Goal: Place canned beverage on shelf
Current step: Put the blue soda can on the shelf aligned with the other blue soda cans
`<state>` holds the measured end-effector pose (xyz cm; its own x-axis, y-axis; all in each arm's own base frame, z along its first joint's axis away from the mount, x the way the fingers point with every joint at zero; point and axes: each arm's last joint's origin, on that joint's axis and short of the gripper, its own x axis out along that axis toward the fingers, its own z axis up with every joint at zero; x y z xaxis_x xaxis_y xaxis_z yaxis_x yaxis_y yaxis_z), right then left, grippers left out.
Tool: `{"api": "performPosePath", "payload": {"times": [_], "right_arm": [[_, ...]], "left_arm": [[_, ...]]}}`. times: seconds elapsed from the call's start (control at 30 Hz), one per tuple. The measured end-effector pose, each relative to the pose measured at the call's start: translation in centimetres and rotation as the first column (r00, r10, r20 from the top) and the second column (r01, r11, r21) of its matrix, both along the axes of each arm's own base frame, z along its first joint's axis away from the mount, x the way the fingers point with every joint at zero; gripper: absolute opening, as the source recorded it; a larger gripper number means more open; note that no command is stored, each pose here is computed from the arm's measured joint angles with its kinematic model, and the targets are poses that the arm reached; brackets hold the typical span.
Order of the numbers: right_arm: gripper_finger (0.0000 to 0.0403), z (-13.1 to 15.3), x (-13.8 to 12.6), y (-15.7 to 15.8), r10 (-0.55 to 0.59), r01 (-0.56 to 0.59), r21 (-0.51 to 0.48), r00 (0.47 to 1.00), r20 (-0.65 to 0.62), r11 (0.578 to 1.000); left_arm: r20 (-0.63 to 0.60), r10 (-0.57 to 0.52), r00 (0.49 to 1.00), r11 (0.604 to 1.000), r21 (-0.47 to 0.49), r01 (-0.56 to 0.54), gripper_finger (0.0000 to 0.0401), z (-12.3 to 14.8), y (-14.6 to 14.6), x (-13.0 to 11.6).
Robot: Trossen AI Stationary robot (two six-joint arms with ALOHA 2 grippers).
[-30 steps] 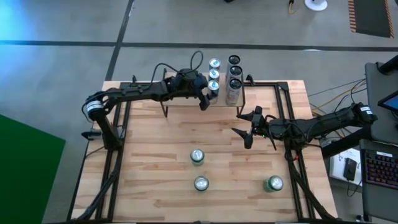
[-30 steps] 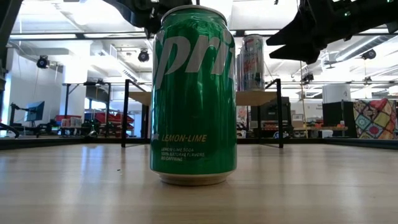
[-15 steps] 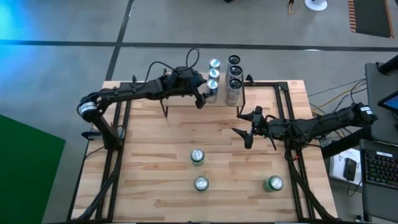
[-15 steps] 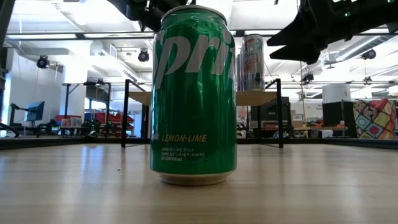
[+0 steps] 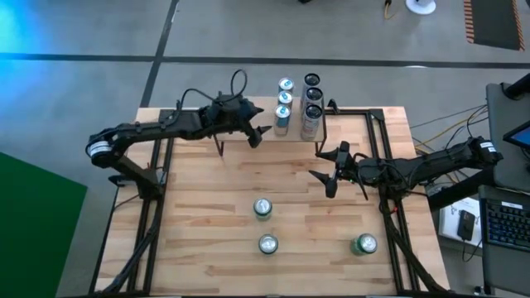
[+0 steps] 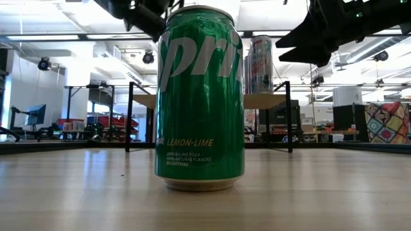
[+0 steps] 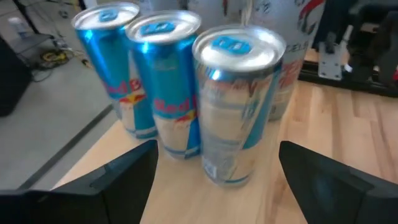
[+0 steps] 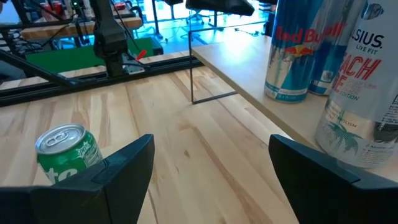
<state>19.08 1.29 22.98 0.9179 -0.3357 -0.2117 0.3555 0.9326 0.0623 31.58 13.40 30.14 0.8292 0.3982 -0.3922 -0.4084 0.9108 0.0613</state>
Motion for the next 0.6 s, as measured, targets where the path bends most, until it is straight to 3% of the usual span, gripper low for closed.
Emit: {"api": "performPosePath", "payload": {"times": [0.27,0.6], "right_arm": [[0.0306,0.2,0.0,-0.1,-0.023,0.023,-0.004,1.000,0.016,1.000],[0.0306,0.5,0.1,-0.1,-0.018,0.019,-0.024,0.999,0.028,1.000]], "left_arm": [[0.117,0.124,0.985,0.991,0.041,-0.130,0.0313,-3.1,0.5,-0.9],[0.092,0.162,0.982,0.986,0.012,-0.164,0.0286,-6.0,1.9,0.9]]}}
